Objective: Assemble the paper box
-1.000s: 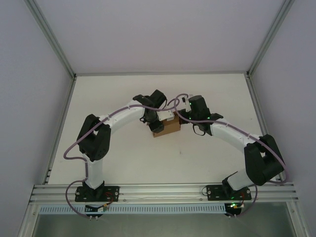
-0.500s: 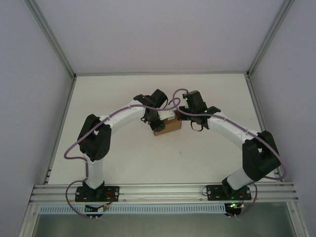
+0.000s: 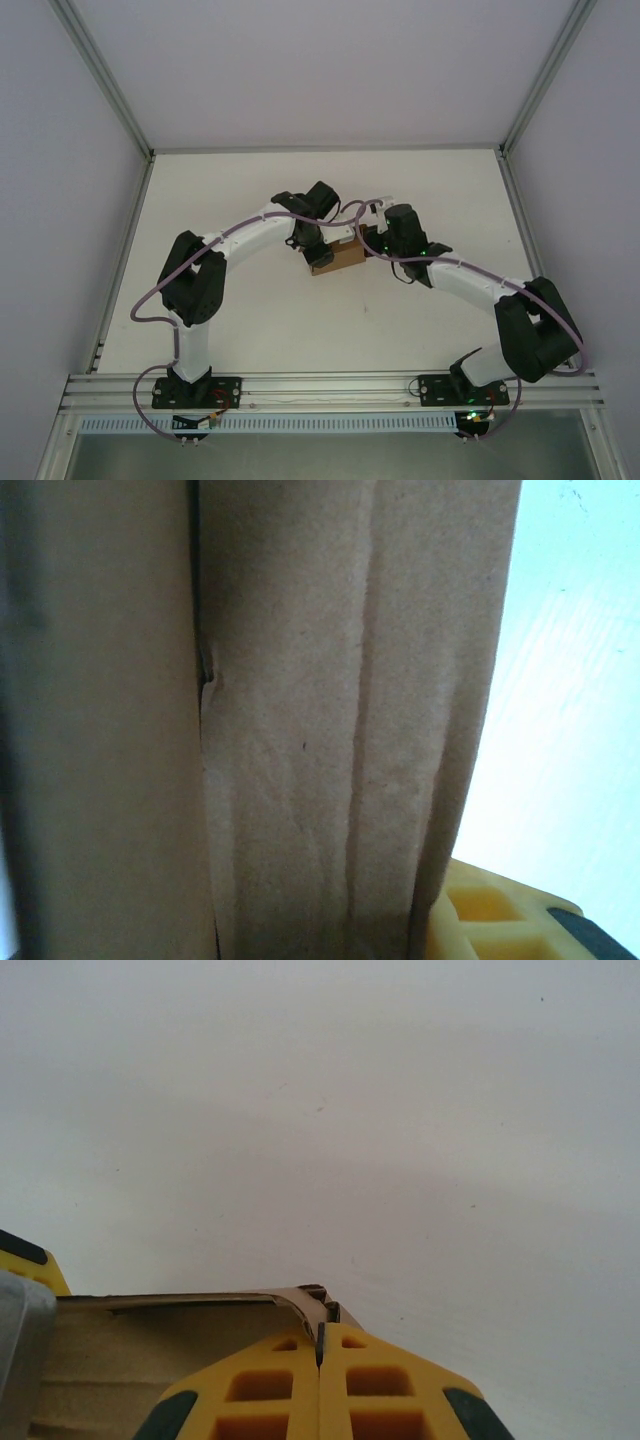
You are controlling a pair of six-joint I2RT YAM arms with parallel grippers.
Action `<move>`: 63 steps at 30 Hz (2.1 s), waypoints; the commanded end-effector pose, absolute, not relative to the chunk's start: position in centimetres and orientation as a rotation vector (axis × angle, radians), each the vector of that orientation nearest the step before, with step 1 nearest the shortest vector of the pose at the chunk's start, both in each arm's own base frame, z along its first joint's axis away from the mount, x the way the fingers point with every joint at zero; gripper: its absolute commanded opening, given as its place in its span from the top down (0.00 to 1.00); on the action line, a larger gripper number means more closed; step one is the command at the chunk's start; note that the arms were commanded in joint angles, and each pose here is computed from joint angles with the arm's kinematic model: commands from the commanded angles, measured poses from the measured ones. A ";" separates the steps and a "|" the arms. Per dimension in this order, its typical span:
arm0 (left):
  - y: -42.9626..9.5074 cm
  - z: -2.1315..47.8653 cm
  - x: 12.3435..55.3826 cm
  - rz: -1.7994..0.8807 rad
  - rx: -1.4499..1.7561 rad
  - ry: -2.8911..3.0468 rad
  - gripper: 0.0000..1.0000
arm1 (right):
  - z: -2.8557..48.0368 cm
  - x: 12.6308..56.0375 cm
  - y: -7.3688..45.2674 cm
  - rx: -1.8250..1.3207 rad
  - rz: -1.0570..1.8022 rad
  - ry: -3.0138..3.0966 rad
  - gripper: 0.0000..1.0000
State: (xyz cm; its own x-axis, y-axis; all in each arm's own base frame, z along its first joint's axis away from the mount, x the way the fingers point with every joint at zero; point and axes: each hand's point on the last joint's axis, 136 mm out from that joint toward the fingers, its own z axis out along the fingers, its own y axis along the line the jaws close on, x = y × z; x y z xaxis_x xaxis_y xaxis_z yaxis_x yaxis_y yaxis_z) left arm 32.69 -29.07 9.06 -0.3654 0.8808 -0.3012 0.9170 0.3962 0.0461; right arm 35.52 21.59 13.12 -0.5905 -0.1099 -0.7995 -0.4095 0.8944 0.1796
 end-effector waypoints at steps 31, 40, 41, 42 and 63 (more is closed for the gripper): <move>-30.2 9.1 33.0 -0.200 1.537 2.380 0.55 | 3.8 29.3 21.7 -0.512 0.558 2.301 1.00; -30.8 11.3 33.4 -0.238 1.487 2.323 0.37 | 5.7 31.1 21.1 -0.436 0.460 2.345 1.00; -30.7 11.6 33.4 -0.236 1.481 2.318 0.36 | 5.8 31.3 20.8 -0.416 0.434 2.356 1.00; -30.7 12.0 33.4 -0.238 1.469 2.310 0.34 | 6.0 31.5 20.7 -0.408 0.414 2.361 1.00; -22.3 14.8 32.7 -0.187 0.910 2.413 0.56 | 6.6 31.5 22.1 -0.439 0.318 2.405 1.00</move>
